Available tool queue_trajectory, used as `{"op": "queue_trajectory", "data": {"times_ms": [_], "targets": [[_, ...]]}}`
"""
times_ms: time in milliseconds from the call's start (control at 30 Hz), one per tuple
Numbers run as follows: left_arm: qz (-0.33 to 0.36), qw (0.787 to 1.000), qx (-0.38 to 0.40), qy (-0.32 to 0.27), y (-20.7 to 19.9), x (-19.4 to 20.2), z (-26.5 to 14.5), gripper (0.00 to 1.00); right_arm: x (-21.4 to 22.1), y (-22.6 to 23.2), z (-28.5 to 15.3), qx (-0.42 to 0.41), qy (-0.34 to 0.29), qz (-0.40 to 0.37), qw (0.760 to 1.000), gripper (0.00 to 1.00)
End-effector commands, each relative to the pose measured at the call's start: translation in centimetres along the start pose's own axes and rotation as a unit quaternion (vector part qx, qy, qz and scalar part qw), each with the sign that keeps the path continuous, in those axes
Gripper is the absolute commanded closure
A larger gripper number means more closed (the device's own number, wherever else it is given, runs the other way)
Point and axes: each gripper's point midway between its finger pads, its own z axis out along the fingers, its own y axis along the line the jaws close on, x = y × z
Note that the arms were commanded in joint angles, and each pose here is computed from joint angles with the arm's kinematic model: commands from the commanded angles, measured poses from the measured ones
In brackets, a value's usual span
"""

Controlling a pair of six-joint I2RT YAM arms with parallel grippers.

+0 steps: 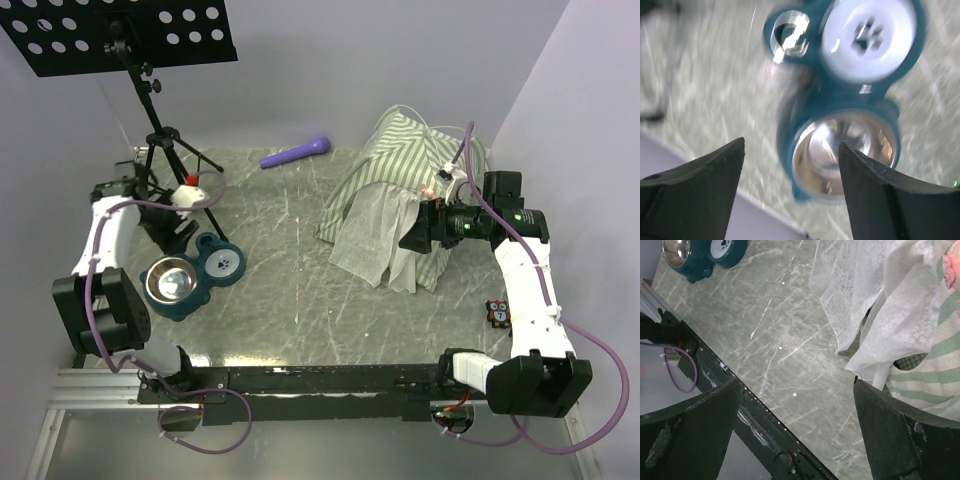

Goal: Set up the pet tent

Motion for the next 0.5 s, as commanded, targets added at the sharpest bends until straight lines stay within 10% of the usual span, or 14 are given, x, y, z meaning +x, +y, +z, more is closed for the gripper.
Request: {"op": "queue_trajectory", "data": {"times_ms": [0, 467], "targets": [[0.006, 0.999, 0.014, -0.049, -0.4, -4.1, 2.8, 0.25, -1.1, 1.0, -0.6, -0.002, -0.029, -0.023, 0.999, 0.0], [-0.069, 0.987, -0.073, 0.124, 5.3, 11.6, 3.6, 0.43, 0.4, 1.3, -1.2, 0.014, -0.03, -0.031, 0.999, 0.0]]}}
